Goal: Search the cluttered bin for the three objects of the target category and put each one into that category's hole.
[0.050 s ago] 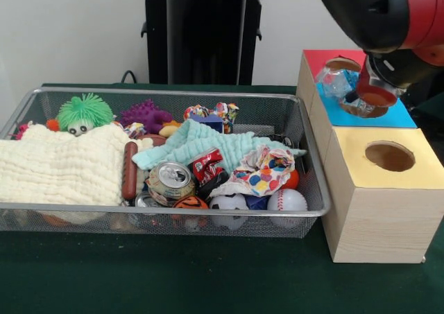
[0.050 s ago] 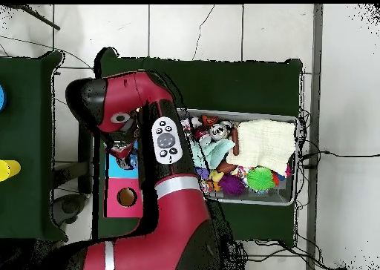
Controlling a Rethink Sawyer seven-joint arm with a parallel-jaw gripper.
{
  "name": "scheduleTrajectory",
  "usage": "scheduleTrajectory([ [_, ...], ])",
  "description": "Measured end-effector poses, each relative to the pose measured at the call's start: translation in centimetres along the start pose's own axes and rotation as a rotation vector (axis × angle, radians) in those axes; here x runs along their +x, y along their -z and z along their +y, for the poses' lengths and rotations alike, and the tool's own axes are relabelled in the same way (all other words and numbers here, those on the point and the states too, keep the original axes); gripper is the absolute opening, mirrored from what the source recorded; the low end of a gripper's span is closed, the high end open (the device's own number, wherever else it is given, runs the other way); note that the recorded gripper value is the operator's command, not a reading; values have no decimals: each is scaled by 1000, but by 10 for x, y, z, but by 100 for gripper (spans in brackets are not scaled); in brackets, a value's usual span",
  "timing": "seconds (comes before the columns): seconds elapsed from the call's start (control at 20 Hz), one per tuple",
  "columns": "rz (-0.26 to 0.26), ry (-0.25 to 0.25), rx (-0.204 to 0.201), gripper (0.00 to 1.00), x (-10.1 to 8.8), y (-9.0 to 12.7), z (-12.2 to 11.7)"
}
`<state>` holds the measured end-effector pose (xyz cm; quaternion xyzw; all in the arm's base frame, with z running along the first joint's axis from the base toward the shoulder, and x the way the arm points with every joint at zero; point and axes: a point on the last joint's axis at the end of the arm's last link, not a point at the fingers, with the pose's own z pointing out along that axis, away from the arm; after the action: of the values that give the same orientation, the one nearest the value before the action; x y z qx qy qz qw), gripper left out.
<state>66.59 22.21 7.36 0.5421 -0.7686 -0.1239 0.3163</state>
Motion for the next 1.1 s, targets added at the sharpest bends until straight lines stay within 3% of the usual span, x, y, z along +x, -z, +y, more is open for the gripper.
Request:
scheduleTrajectory([
  [0.35,87,0,34,0,-18,0,4],
  [0.85,113,-5,74,0,-39,-4,0],
  [0.9,118,-9,76,100,-40,-3,-1],
  [1.1,130,-12,65,100,-41,-3,1],
])
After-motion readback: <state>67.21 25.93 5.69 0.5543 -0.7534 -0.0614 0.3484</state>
